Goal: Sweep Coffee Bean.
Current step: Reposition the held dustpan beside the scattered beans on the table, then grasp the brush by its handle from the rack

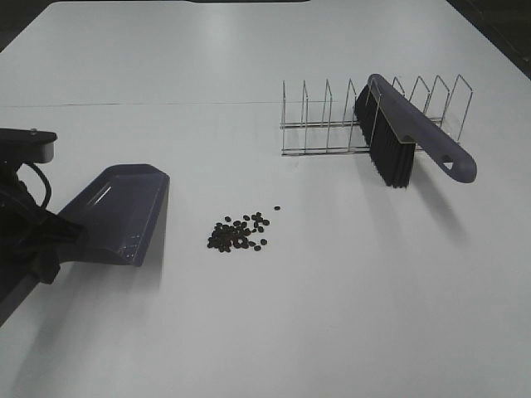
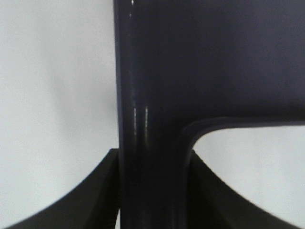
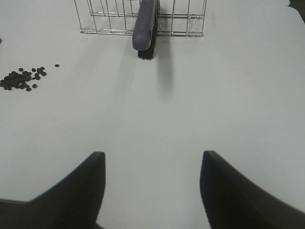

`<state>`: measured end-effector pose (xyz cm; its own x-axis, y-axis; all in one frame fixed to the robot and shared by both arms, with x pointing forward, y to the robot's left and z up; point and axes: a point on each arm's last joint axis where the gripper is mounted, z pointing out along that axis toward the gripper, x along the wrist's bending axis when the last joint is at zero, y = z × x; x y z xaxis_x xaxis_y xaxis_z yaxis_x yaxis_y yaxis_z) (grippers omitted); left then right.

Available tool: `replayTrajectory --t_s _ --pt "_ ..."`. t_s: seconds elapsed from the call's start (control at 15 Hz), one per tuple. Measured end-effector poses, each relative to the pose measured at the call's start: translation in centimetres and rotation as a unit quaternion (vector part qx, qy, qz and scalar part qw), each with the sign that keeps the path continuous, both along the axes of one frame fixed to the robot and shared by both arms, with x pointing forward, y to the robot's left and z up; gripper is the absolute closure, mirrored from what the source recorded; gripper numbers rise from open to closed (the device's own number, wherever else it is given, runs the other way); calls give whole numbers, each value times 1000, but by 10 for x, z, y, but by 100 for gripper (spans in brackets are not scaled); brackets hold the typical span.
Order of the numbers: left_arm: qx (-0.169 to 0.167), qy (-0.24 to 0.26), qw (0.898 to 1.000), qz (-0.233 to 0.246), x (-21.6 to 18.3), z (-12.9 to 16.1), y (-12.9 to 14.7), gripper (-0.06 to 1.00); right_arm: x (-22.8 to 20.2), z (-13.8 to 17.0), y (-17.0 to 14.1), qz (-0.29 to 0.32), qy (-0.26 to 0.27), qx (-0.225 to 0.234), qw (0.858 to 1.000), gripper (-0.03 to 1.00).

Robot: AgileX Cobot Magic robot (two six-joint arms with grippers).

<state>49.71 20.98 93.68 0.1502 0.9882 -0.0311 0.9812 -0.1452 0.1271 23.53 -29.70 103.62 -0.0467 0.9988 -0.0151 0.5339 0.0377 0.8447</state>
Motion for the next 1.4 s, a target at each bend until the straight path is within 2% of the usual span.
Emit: replayTrajectory --t_s 0.27,0.67,0.73,0.8,0.93,1.07,1.2,1.33,1.4 --pt "-6 -17 1000 0 -6 -12 2 62 0 0 0 0 0 0 1000 43" --pt "-11 -32 999 0 -4 -13 2 62 0 0 0 0 0 0 1000 43" --pt "-11 -32 999 0 -4 -13 2 62 0 0 0 0 0 0 1000 40" --pt "-11 -32 999 0 -4 -13 2 62 0 0 0 1 0 1 1000 32" --pt "-11 -32 999 0 -4 -13 2 62 0 0 2 5 0 9 1000 7" --pt "-11 -32 999 0 -4 -13 2 62 -1 1 3 16 0 6 1000 -1" --pt "-11 -32 999 0 -4 -13 2 62 8 11 10 37 36 39 998 -2" --pt "-11 -32 999 0 -4 -13 2 62 27 21 15 48 95 64 992 -2" --pt "-11 -32 999 0 -4 -13 2 62 53 33 18 53 151 83 984 -2"
